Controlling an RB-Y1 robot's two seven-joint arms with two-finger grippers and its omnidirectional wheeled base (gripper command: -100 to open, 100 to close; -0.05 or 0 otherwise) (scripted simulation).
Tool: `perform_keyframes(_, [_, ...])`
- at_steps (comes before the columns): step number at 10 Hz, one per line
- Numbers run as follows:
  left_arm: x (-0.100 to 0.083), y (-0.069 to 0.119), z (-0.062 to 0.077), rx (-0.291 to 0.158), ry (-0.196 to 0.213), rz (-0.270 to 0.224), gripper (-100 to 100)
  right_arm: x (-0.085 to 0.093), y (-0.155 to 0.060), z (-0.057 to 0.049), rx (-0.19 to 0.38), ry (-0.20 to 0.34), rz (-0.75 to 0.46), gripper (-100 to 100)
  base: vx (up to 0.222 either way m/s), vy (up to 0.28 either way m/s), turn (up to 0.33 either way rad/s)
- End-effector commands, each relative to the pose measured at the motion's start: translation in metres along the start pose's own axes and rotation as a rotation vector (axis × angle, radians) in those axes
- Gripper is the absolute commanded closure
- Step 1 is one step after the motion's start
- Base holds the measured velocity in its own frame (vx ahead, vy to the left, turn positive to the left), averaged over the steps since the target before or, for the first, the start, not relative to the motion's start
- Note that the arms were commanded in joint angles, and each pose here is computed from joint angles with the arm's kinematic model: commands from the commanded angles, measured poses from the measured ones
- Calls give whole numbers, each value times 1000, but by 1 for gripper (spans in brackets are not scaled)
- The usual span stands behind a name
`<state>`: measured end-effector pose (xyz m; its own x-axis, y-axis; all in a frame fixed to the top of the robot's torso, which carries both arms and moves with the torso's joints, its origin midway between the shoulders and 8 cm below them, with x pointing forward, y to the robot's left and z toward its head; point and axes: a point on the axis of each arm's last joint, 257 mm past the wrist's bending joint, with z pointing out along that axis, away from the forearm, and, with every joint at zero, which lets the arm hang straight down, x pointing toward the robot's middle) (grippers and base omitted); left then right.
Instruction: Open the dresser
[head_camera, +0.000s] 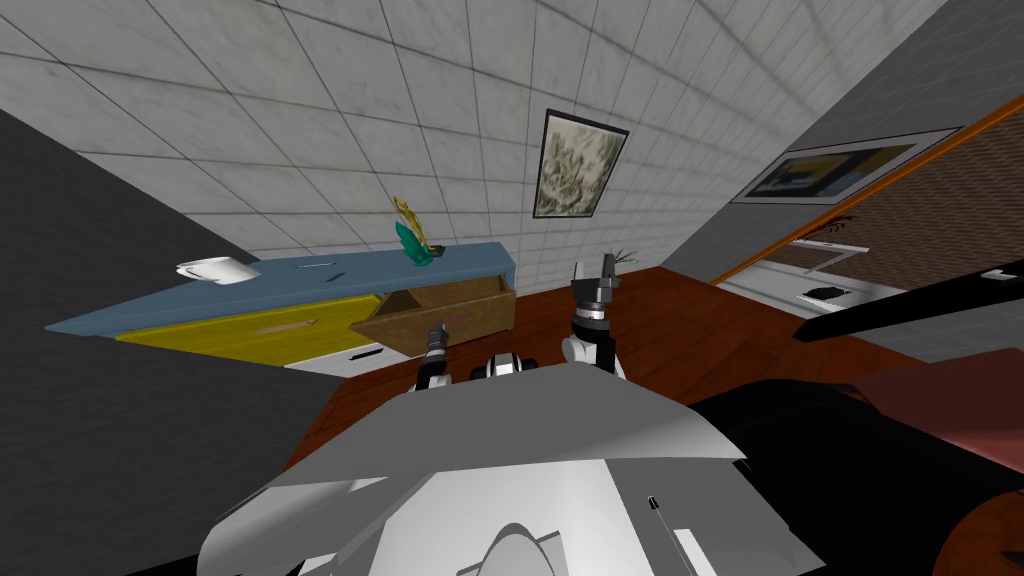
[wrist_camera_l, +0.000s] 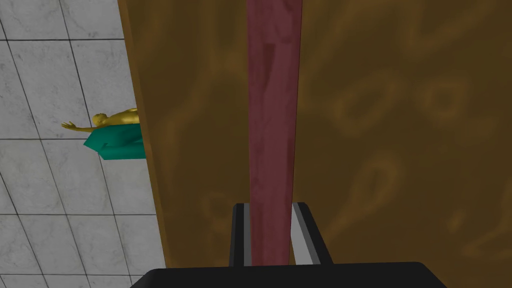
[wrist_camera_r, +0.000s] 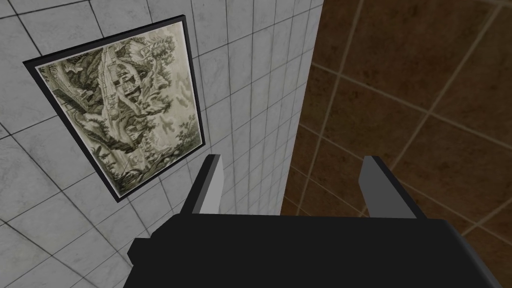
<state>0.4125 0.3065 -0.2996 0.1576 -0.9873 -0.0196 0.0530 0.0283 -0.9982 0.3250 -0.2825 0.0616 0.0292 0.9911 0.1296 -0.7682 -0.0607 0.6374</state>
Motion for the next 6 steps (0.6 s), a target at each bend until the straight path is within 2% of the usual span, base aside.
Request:
perform_keyframes(1, [-3,-15,5,0,-3,-1,-100,0,0,0,0,0,0,0,-19,-6,-14])
perform_keyframes(6, [-7,-42,12,-1,-8,-2,-100,0,0,0,0,0,0,0,-7,-4,-9])
